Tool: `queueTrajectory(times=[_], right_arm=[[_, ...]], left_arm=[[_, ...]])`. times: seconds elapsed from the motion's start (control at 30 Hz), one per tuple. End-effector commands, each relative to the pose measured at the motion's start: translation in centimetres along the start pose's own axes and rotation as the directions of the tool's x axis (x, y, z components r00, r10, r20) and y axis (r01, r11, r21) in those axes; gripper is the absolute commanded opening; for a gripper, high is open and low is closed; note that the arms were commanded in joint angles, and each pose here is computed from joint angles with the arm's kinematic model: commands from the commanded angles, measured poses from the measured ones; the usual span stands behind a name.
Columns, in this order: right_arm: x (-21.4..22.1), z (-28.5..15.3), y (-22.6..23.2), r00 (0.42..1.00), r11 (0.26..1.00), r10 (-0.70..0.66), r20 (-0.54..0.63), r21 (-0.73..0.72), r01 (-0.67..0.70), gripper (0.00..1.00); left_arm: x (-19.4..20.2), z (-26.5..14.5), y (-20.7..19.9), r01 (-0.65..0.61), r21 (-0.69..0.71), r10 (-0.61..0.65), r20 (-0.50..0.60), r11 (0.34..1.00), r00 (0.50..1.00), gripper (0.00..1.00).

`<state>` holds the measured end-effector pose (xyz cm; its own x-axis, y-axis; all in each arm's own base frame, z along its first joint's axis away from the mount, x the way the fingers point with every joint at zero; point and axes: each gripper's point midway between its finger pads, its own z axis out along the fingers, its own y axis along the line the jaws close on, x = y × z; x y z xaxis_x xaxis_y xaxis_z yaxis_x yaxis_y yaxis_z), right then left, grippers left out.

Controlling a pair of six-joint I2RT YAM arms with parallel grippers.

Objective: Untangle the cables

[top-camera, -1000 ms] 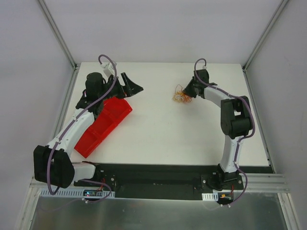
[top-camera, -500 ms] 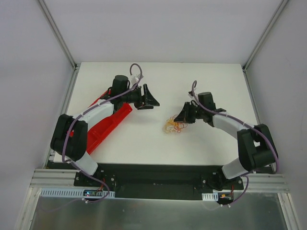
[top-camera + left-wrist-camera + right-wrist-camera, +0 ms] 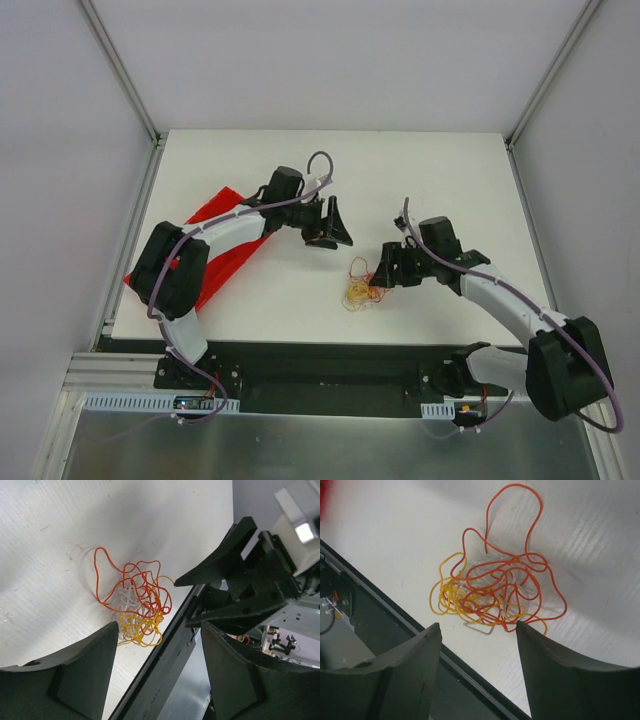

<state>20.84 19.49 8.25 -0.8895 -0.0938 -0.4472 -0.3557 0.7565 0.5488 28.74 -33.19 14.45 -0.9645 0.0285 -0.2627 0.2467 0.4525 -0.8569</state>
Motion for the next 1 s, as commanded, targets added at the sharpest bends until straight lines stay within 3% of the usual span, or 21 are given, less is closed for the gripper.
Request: queueTrajectory(times=[0.0,0.23,0.43,0.7,0.8,0.9,0.97], right_arm=[[0.0,0.0,1.9,0.997,0.999,0.019,0.070,-0.038,-0.017,0.66],[-0.7,2.8,1.0,0.975,0.978,0.171,0.142,0.096,-0.185,0.69],[-0.4,3.8,0.1,0.959,0.954,0.238,0.157,0.146,-0.261,0.61],[0.3,4.3,-1.0,0.959,0.947,0.236,0.154,0.186,-0.263,0.54],[0.2,4.0,-1.2,0.960,0.943,0.231,0.157,0.208,-0.261,0.54],[0.3,3.8,-1.7,0.961,0.936,0.228,0.157,0.236,-0.261,0.53],[0.1,3.9,-1.8,0.961,0.932,0.228,0.157,0.250,-0.262,0.53]], left_arm=[[1.3,1.8,0.4,-0.079,-0.052,0.075,-0.065,0.996,0.995,0.66],[1.7,4.2,4.1,-0.181,-0.235,0.148,-0.149,0.955,0.978,0.64],[1.6,5.9,5.8,-0.221,-0.271,0.174,-0.186,0.937,0.967,0.61],[3.2,7.9,7.5,-0.244,-0.289,0.174,-0.248,0.926,0.953,0.50],[3.6,8.4,7.3,-0.243,-0.264,0.172,-0.267,0.933,0.948,0.32],[2.6,7.5,6.3,-0.285,-0.281,0.220,-0.240,0.917,0.946,0.05],[1.2,6.0,5.1,-0.341,-0.317,0.292,-0.193,0.885,0.937,0.00]])
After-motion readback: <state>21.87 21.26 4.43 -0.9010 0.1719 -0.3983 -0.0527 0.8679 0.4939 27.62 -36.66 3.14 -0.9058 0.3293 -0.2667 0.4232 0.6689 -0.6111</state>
